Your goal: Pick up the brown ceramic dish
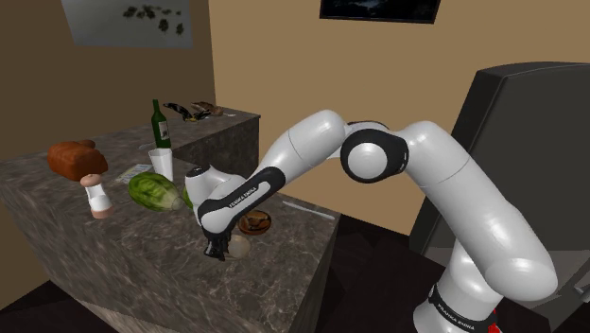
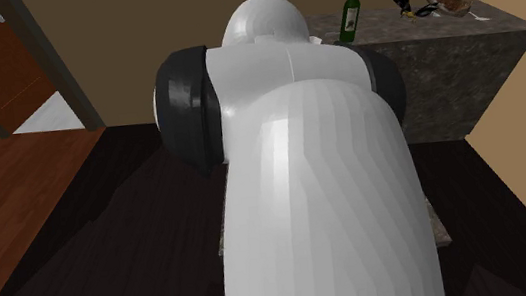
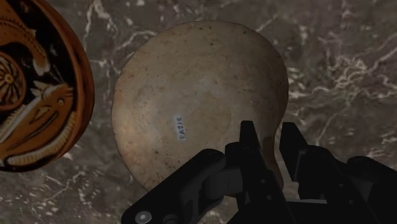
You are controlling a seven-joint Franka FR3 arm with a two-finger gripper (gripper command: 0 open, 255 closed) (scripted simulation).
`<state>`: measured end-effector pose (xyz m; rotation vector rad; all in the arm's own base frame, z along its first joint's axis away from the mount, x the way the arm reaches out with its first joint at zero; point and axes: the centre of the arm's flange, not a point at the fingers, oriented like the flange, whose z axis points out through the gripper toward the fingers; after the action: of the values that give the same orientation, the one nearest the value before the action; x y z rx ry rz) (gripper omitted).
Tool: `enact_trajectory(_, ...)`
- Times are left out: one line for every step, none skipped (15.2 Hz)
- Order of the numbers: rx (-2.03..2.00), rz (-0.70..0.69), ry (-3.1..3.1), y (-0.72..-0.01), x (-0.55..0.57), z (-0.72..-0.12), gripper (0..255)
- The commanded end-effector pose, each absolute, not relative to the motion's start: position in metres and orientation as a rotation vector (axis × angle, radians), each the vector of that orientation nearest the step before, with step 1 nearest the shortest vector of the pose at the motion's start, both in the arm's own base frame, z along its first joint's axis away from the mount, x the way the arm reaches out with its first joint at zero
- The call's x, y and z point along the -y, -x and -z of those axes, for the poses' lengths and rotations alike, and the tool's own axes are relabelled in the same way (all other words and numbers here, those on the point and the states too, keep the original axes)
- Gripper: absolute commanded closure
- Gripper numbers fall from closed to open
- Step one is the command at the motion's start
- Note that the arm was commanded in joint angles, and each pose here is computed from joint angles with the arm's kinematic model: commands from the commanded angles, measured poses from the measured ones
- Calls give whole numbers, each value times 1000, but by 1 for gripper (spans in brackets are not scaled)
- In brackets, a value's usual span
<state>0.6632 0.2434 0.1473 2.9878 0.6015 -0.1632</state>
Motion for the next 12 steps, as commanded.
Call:
enact_trajectory(-602,165,-2988,-663,-244,-152,255)
enact_trajectory(-602,165,-2988,-663,-244,-157,255)
enact_trajectory(-602,165,-2988,-663,-244,-163,255)
enact_trajectory(-602,165,-2988,-663,-244,-168,255)
enact_trajectory(-602,165,-2988,-663,-244,-173,255)
enact_trajectory(-602,165,-2988,-663,-244,-179,255)
enact_trajectory(-602,165,-2988,-663,-244,-184,255)
enact_trajectory(-602,165,-2988,-663,-244,-189,255)
enact_trajectory(-602,165,-2988,-663,-244,-194,255)
enact_trajectory(-602,165,-2988,-663,-244,-200,255)
enact_trajectory(-602,165,-2988,-663,-244,-205,255)
enact_trajectory(-602,165,-2988,-663,-244,-210,255)
